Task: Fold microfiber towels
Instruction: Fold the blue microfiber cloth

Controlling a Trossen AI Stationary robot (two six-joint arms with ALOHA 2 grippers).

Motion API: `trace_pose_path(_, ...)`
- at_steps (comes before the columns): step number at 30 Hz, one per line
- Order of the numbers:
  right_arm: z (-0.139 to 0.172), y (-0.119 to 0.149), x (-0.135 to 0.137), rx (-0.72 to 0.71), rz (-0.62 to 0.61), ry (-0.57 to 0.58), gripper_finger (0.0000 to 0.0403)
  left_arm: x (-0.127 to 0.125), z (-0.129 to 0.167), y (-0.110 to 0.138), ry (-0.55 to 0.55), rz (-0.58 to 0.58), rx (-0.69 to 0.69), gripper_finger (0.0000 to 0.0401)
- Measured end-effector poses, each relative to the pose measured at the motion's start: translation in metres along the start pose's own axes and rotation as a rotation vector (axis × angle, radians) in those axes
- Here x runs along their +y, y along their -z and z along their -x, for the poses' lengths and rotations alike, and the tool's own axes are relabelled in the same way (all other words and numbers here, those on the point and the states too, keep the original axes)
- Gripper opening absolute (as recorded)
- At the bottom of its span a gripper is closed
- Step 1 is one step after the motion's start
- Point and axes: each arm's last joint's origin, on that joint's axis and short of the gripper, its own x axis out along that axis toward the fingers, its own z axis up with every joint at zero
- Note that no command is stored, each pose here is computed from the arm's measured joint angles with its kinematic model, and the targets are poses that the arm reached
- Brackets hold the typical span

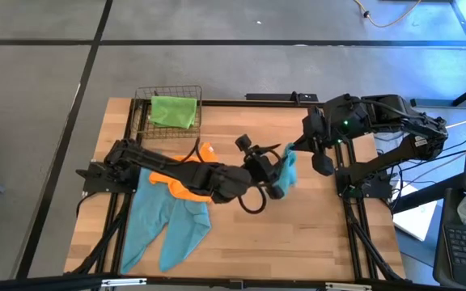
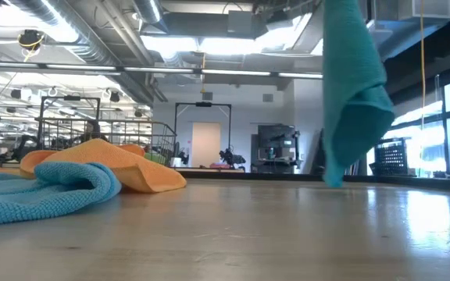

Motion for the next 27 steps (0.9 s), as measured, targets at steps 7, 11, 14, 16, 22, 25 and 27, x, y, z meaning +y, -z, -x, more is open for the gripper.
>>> trace_pose_path(7,-0.011,-0.004,0.0,0.022,0.001,0.007,0.0012,0.004,-0.011,0.002,0.087,0.018,-0.014,0.0163)
trace_pose_path(11,-0.02,-0.006,0.0,0.042,0.002,0.011,0.0012,0.006,-0.018,0.008,0.081,-0.004,0.017,0.0163)
trace_pose_path(14,-0.021,-0.006,0.0,0.04,0.002,0.011,0.0012,0.007,-0.022,0.019,0.046,-0.079,0.089,0.0163)
trace_pose_path(16,-0.021,-0.007,0.0,0.029,0.002,0.009,0.0012,0.01,-0.026,0.027,0.029,-0.104,0.142,0.0163)
trace_pose_path(22,-0.019,-0.007,0.0,0.024,0.005,0.007,0.0012,0.021,-0.032,0.045,-0.037,-0.09,0.273,0.0163)
trace_pose_path(25,-0.019,-0.005,0.0,0.041,0.007,0.009,0.0012,0.021,-0.031,0.046,-0.046,-0.099,0.278,0.0163)
trace_pose_path(27,-0.019,-0.005,0.0,0.049,0.011,0.01,0.0012,0.021,-0.031,0.046,-0.058,-0.102,0.277,0.0163)
